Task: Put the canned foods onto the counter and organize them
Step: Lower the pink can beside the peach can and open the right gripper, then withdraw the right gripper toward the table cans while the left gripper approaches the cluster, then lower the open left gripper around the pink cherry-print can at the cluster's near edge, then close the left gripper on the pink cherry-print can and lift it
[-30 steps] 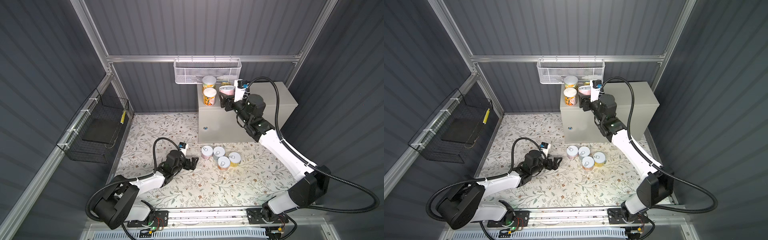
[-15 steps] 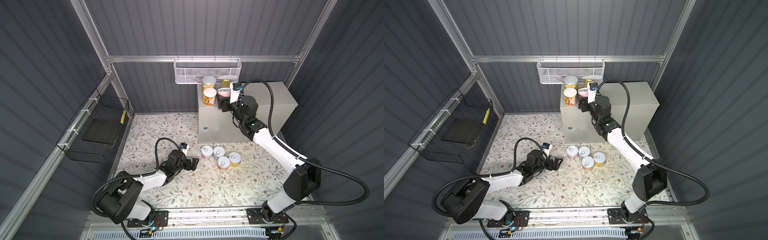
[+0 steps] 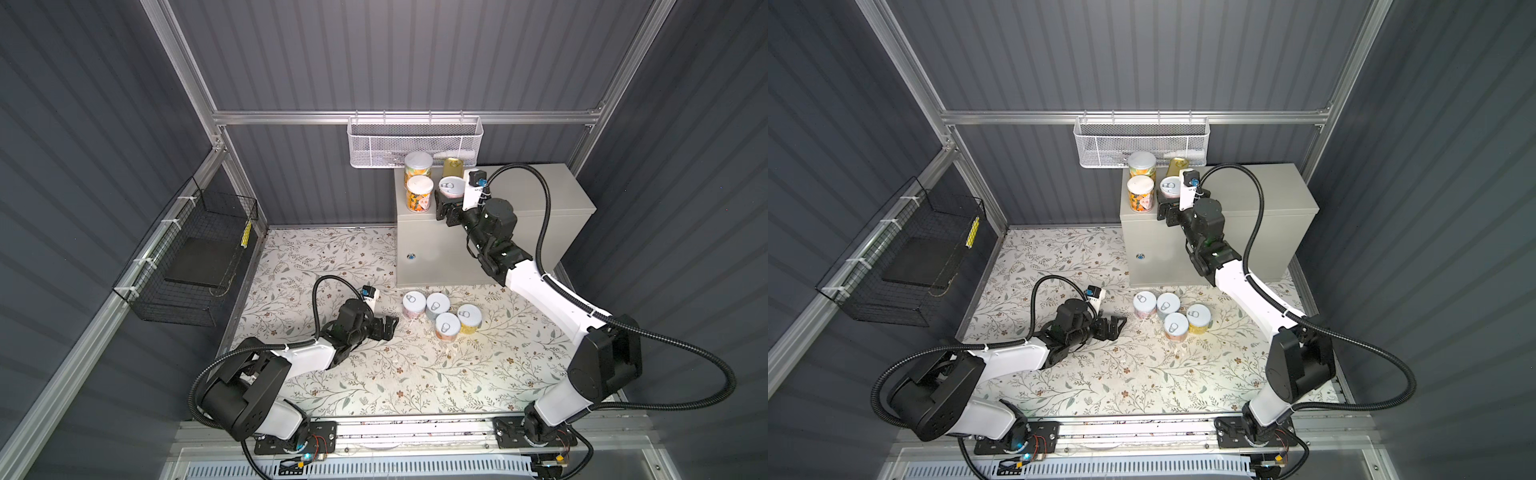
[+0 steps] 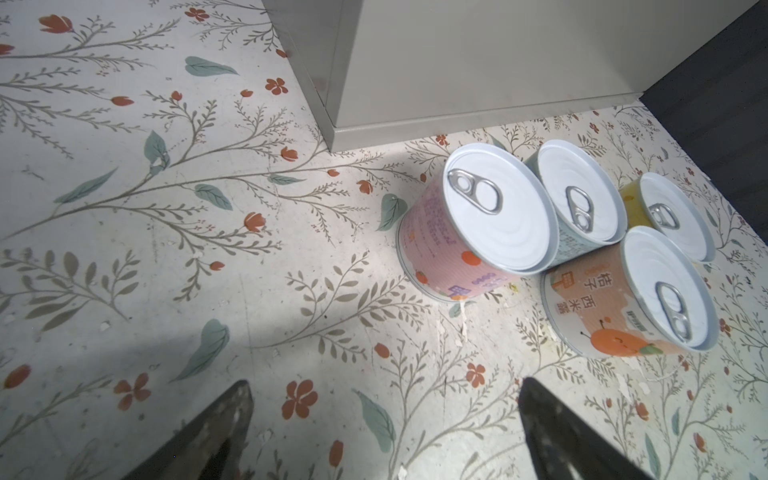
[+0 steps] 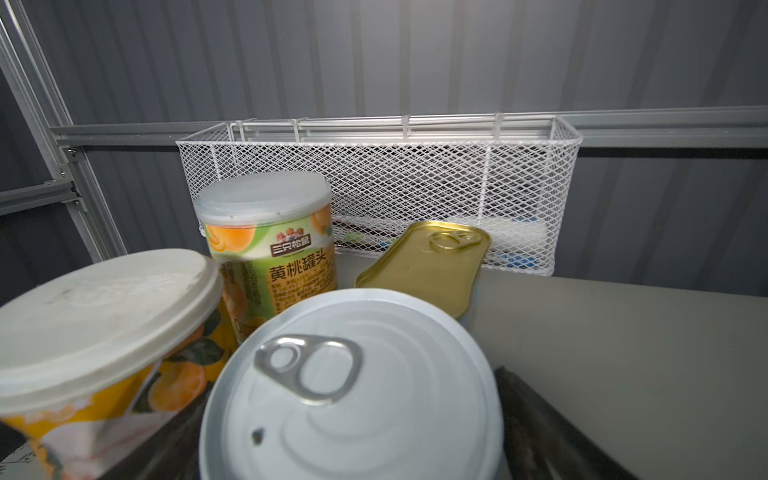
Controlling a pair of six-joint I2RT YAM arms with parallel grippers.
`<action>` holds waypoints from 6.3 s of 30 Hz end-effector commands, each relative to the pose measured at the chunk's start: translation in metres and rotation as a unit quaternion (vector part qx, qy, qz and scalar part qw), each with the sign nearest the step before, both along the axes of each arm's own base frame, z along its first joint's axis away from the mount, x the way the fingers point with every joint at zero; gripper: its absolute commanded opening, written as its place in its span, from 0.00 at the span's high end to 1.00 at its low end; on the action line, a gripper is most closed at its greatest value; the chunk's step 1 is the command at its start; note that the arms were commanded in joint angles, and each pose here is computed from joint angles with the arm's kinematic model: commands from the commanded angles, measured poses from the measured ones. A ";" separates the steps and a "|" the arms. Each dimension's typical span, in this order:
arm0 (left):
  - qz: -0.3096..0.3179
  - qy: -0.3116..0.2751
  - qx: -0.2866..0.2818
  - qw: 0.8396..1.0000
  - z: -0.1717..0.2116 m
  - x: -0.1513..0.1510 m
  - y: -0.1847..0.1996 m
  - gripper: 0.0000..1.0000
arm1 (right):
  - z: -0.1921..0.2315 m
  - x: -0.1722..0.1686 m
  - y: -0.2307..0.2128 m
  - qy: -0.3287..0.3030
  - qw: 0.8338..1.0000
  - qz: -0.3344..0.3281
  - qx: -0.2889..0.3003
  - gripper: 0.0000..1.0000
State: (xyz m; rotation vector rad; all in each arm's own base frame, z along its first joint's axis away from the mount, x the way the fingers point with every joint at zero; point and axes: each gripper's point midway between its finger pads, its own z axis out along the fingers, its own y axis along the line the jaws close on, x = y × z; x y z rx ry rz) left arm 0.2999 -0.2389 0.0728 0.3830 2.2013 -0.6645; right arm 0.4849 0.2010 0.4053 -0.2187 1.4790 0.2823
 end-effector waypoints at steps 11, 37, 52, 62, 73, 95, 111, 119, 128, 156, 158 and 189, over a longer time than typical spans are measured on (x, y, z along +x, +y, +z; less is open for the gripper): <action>-0.013 0.015 -0.017 1.000 0.001 0.005 -0.012 0.00 | 0.028 -0.058 -0.013 0.014 0.999 0.047 0.001 0.01; -0.015 0.024 -0.019 0.999 0.003 0.004 -0.013 0.00 | -0.134 -0.198 -0.119 0.169 0.983 -0.071 0.006 0.01; 0.036 0.115 -0.017 0.993 0.005 0.010 -0.021 0.00 | -0.214 -0.224 -0.135 0.218 0.968 -0.096 0.076 0.01; 0.050 0.069 0.053 0.995 0.050 0.006 -0.055 0.00 | -0.242 -0.232 -0.131 0.226 0.965 -0.076 0.109 0.01; 0.066 0.076 0.072 0.992 0.039 0.023 -0.068 0.00 | -0.244 -0.237 -0.129 0.209 0.969 -0.061 0.120 0.01; 0.025 0.073 0.098 0.992 0.004 0.048 -0.103 0.00 | -0.270 -0.242 -0.132 0.271 0.953 -0.080 0.114 0.01; 0.056 0.061 0.138 0.987 -0.008 0.052 -0.079 0.00 | -0.267 -0.249 -0.133 0.273 0.951 -0.076 0.120 0.01; 0.072 0.080 0.148 0.983 -0.020 0.054 -0.060 0.00 | -0.263 -0.249 -0.131 0.273 0.951 -0.072 0.127 0.01; 0.080 0.095 0.134 0.983 -0.021 0.063 -0.052 0.00 | -0.265 -0.248 -0.130 0.279 0.949 -0.070 0.130 0.01; 0.050 0.056 0.097 0.992 0.027 0.030 -0.029 0.00 | -0.265 -0.241 -0.119 0.308 0.938 -0.059 0.146 0.01; 0.021 0.062 0.099 0.993 0.021 0.027 -0.038 0.00 | -0.266 -0.241 -0.119 0.309 0.938 -0.060 0.145 0.01; 0.011 0.109 0.155 0.982 -0.019 0.044 -0.051 0.00 | -0.285 -0.251 -0.130 0.313 0.935 -0.081 0.145 0.01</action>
